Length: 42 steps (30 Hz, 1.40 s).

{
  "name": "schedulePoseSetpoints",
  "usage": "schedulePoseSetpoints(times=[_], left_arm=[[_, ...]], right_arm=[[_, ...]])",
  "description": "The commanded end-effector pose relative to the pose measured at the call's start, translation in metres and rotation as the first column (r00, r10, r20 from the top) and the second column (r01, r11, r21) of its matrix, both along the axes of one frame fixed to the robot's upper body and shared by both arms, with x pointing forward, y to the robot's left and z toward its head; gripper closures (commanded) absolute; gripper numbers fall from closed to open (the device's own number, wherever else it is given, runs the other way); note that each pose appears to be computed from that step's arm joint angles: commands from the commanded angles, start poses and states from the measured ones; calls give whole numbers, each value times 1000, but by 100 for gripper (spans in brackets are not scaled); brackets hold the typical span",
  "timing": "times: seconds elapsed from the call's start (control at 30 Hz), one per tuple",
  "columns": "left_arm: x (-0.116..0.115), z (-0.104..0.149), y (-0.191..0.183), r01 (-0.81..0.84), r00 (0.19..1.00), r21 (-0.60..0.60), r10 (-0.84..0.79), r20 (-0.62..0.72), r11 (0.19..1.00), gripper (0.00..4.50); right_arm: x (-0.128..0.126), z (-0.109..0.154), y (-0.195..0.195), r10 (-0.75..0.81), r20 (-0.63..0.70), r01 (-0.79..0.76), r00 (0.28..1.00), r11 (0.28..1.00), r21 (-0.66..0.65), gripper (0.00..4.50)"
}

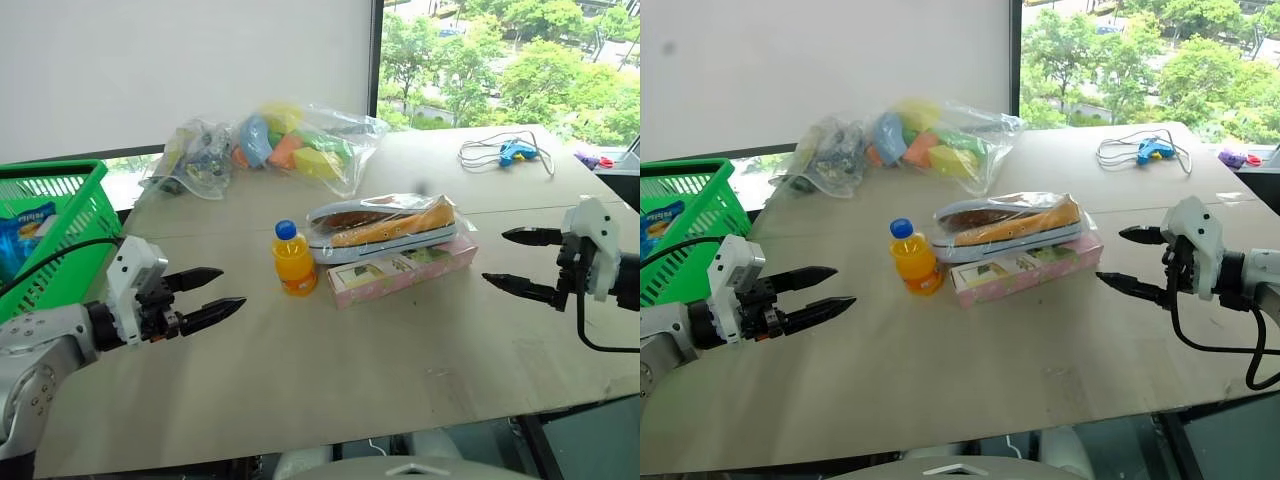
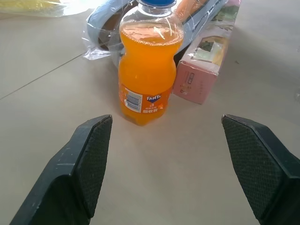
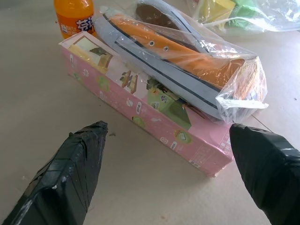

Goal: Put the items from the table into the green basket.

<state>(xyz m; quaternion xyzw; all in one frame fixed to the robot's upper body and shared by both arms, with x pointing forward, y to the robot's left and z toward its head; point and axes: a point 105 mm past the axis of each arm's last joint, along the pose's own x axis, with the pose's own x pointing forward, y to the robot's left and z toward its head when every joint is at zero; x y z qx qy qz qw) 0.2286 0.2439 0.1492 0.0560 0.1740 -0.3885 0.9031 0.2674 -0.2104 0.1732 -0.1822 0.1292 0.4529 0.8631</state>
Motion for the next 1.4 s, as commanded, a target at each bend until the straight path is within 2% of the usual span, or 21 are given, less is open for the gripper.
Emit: schedulePoseSetpoints(times=[0.03,0.13,0.23,0.33,0.47,0.57,0.73,0.83,0.97,1.07,1.2,1.33,1.4], left_arm=[[-9,11,-14,44,998,-15,-44,35,999,66],[-24,20,-35,109,992,-76,-104,67,991,66],[-31,26,-44,153,985,-94,-145,95,984,66],[-35,32,-52,193,977,-111,-180,116,975,66],[-32,31,-60,186,975,-126,-167,148,974,66],[-36,29,-65,206,971,-124,-187,149,971,66],[-39,31,-67,211,969,-136,-189,162,968,66],[-41,32,-69,222,965,-152,-194,175,963,63],[-41,32,-69,222,964,-157,-192,184,962,63],[-40,31,-70,223,963,-161,-192,190,961,63],[-38,33,-73,230,958,-170,-193,213,958,63],[-32,40,-79,243,949,-201,-189,253,949,63],[-30,40,-84,265,942,-202,-209,262,943,63]], right_arm=[[15,14,19,45,121,-40,992,998,-44,0],[35,20,52,159,243,-121,957,979,-165,0],[50,14,62,187,257,-138,948,971,-195,0],[69,8,71,221,291,-137,931,950,-282,0],[86,-18,68,297,267,-155,917,880,-449,0],[102,-28,64,324,297,-118,898,829,-547,0],[117,-33,65,357,313,-104,880,788,-607,0],[121,-32,69,356,308,-116,882,799,-591,82],[123,-23,68,360,328,-114,873,806,-581,273],[126,-10,64,334,366,-80,869,824,-561,370],[131,36,46,208,476,47,855,881,-470,442],[133,91,0,33,618,282,786,870,-405,448],[129,115,-33,-65,692,432,719,822,-370,448]])
